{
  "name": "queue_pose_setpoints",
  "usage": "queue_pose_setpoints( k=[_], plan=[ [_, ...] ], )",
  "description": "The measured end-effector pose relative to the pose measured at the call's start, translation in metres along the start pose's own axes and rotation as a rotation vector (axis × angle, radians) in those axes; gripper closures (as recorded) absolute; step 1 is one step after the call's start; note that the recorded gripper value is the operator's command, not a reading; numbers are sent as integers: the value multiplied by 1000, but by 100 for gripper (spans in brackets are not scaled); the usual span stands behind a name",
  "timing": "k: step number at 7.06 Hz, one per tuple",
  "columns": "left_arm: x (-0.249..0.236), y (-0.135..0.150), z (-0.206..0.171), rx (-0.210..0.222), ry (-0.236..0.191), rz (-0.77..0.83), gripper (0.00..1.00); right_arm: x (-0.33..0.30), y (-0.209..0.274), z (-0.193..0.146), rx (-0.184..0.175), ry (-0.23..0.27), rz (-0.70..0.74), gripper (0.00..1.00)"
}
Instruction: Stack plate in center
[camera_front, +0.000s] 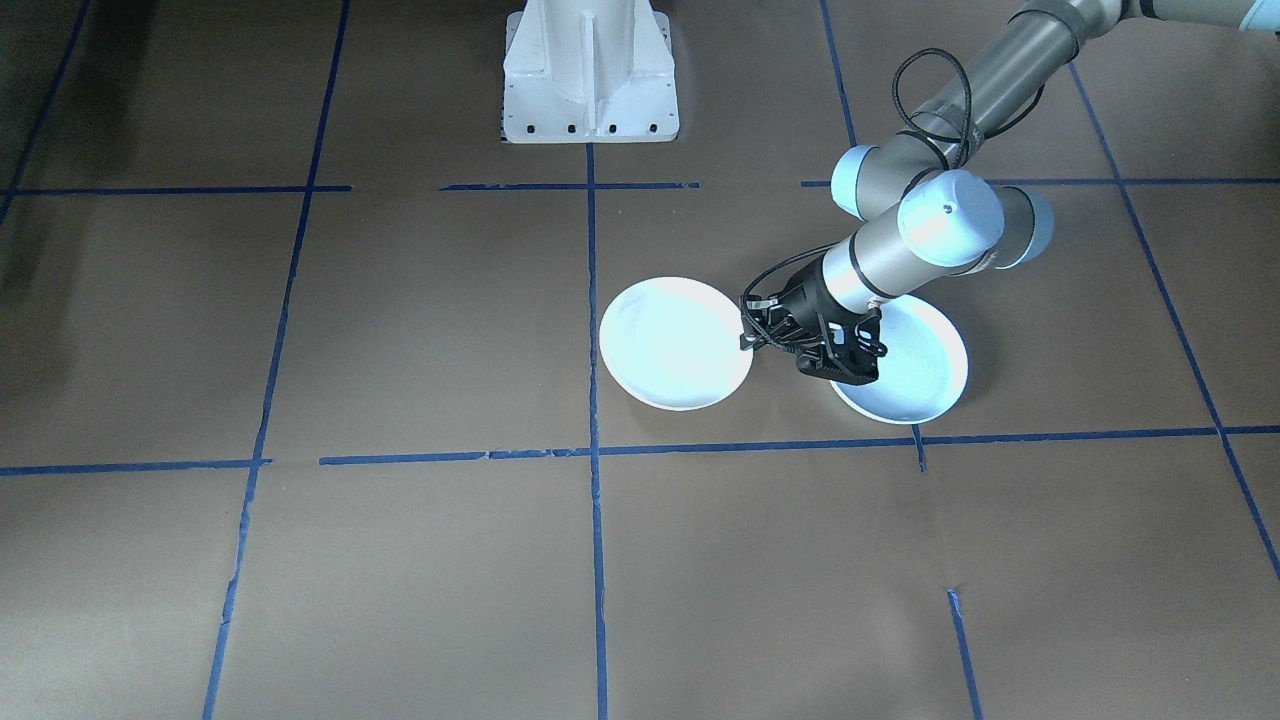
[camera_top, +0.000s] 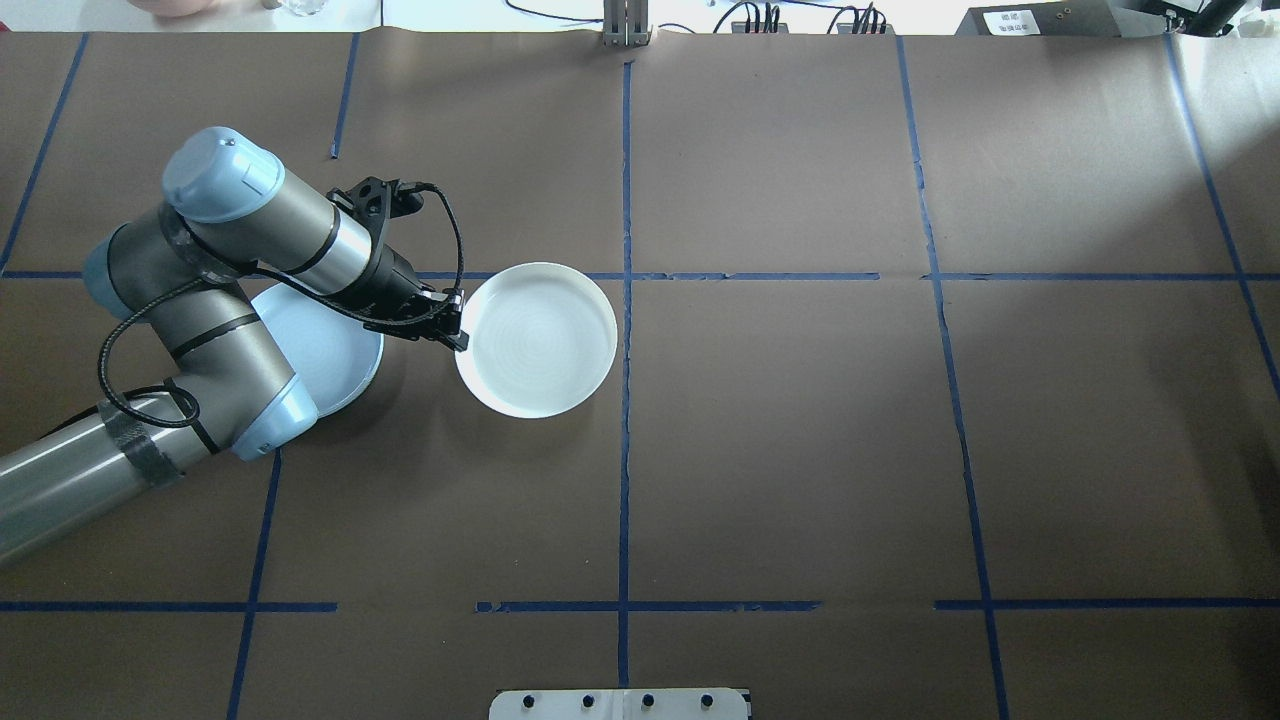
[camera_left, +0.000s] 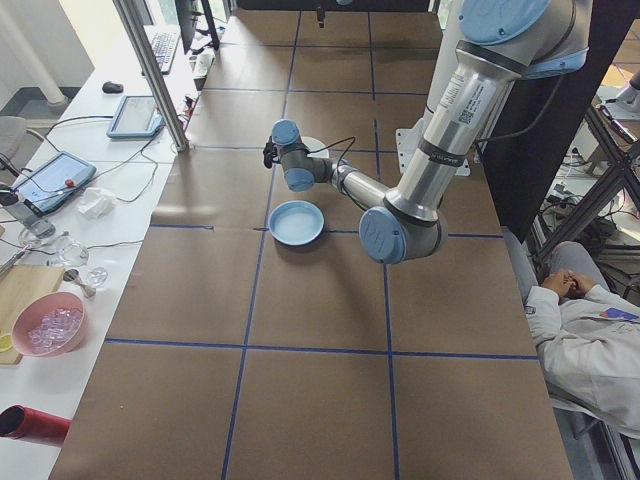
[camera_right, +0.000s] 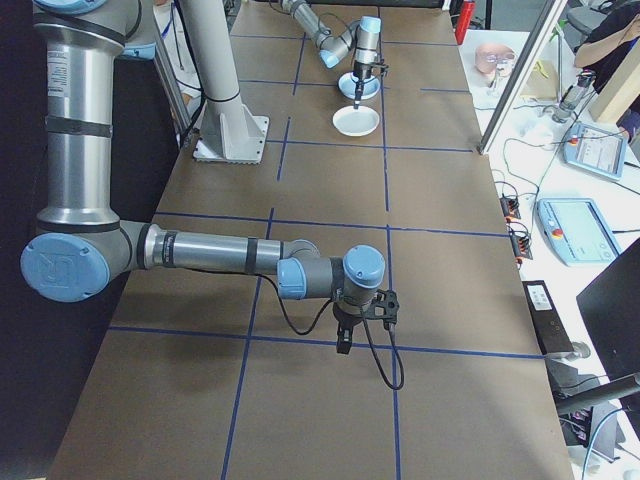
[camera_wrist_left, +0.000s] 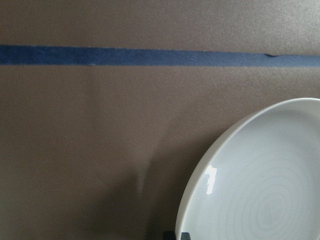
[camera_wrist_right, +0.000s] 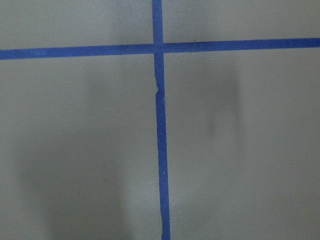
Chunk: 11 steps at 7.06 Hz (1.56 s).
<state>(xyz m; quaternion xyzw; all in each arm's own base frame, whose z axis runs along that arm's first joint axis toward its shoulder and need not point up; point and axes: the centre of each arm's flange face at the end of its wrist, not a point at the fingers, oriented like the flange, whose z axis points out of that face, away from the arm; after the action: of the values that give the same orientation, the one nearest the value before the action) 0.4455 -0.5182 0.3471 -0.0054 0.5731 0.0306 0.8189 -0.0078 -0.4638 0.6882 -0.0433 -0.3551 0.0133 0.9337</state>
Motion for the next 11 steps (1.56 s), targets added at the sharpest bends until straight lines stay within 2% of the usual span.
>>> queue_pose_setpoints(
  k=[1, 3, 6, 9, 11],
  plan=[
    [-21, -8, -18, 16, -9, -9, 100, 0, 0, 0, 0, 0, -1, 0],
    [-84, -18, -54, 17, -37, 26, 100, 0, 0, 0, 0, 0, -1, 0],
    [-181, -10, -95, 2, -82, 67, 100, 0, 0, 0, 0, 0, -2, 0],
    [-221, -12, -113, -26, -141, 60, 100, 0, 0, 0, 0, 0, -2, 0],
    [-223, -12, -117, -55, -133, 58, 100, 0, 0, 0, 0, 0, -2, 0]
  ],
)
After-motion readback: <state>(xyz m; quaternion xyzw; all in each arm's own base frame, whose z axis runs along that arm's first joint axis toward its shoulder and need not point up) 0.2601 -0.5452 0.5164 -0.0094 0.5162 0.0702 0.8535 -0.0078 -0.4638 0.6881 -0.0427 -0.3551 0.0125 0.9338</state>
